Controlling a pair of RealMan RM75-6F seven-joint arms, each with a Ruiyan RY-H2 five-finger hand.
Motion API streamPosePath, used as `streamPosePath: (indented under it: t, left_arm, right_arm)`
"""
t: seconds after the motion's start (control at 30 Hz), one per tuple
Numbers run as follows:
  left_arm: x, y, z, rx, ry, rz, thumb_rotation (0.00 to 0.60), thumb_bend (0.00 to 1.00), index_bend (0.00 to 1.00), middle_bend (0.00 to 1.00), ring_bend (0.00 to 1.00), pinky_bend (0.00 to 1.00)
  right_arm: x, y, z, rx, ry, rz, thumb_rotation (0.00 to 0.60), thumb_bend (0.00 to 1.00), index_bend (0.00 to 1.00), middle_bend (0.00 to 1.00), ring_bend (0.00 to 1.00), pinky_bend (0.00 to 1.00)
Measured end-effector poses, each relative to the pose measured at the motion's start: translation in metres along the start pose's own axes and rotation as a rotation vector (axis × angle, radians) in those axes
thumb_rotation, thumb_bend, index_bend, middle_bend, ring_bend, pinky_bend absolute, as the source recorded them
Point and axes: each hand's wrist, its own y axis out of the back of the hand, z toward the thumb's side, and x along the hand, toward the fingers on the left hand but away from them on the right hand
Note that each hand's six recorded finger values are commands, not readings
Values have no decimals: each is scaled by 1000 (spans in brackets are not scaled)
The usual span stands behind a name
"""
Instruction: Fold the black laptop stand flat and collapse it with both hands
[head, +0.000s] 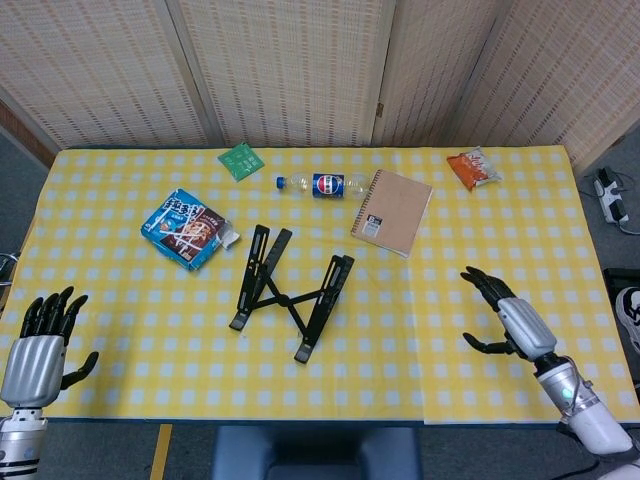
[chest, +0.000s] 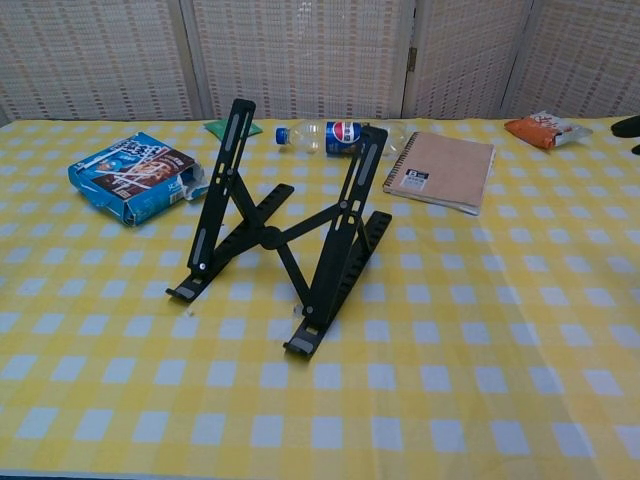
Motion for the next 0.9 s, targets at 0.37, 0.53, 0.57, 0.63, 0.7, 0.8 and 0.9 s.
streamPosePath:
  t: [0.37,0.53,0.57,0.63,0.7,0.8,0.9]
  left_arm:
    - [0,6,0,-8,-9,7,600,309,163,68,18,0]
    - [0,8,-2,-8,-6,7,600,309,164,69,18,0]
    - [0,8,-2,-8,-6,7,600,309,164,69,18,0]
    - [0,8,-2,-10,-5,6,600,309,164,70,18,0]
    - [-1,7,-3,-8,-4,0,600,309,165,71,18,0]
    - [-1,7,-3,-9,-4,-1,600,309,166,71,18,0]
    - [-1,8,-2,-9,-6,0,600,308,167,73,18,0]
  right_arm:
    - [-93,-52,58,-517,67,218,600,300,0,0,7,0]
    - [-134,-81,90,-664,51,294,600,293,0,0,0,0]
    - [-139,-84,93,-678,48,298,600,293,0,0,0,0]
    - [-147,-89,99,-706,46,305,600,293,0,0,0,0]
    - [-153,-97,106,-745,47,319,600,293,0,0,0,0]
    - [-164,-109,114,-788,51,339,600,293,0,0,5,0]
    - [-172,-117,121,-818,62,358,600,292,0,0,19,0]
